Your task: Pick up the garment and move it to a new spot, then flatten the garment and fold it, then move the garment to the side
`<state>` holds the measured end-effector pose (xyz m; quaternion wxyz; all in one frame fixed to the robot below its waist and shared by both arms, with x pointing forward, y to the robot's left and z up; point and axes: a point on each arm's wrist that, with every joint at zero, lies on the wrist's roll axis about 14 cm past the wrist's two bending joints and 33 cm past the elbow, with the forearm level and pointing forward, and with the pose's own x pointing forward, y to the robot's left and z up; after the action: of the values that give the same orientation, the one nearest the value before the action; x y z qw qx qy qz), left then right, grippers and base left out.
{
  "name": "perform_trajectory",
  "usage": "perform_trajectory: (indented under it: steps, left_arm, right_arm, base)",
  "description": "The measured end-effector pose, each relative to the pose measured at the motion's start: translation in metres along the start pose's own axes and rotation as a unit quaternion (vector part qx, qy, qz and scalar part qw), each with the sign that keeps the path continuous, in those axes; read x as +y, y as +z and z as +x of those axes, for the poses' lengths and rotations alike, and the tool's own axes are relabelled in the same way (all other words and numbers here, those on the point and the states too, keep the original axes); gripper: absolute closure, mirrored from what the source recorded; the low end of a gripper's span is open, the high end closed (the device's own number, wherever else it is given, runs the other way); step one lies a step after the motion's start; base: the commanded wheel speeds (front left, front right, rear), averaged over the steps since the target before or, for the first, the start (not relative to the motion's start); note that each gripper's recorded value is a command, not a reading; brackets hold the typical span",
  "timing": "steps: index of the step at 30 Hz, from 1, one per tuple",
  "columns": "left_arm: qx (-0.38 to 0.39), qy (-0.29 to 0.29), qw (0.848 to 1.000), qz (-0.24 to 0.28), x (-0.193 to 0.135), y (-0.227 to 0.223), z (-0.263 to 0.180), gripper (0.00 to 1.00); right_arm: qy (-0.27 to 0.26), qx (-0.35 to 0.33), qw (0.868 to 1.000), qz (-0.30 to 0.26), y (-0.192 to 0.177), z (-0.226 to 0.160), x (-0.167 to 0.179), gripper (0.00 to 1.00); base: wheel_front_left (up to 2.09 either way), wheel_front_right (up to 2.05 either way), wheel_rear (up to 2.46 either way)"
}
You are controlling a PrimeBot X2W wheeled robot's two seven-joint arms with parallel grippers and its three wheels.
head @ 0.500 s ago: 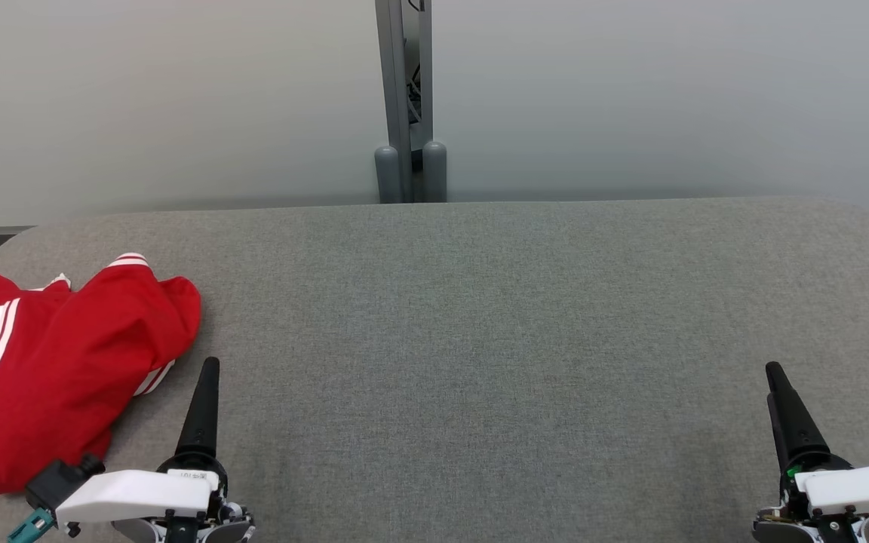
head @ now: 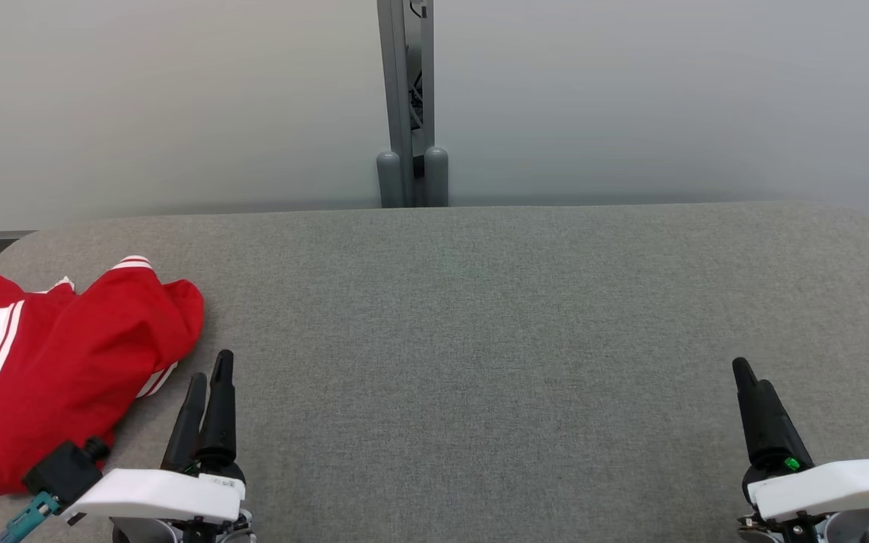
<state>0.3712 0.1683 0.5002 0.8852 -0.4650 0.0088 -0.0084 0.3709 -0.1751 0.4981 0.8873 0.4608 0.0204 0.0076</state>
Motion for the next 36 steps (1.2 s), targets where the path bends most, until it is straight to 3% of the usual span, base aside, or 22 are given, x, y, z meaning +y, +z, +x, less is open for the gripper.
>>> perform_trajectory:
  steps: [13, 36]
  left_arm:
    - [-0.007, -0.017, 0.994, 0.103, -0.013, 0.0, -0.003, 0.0]
    - [-0.034, -0.032, 0.97, 0.24, -0.025, 0.006, -0.01, 0.0]
  right_arm:
    - [0.032, 0.0, 0.992, -0.126, -0.005, -0.002, 0.018, 0.0]
    - [0.062, -0.028, 0.962, -0.263, -0.001, -0.006, 0.033, 0.0]
  base:
    - [0.0, 0.0, 0.0]
    - [0.0, 0.0, 0.0]
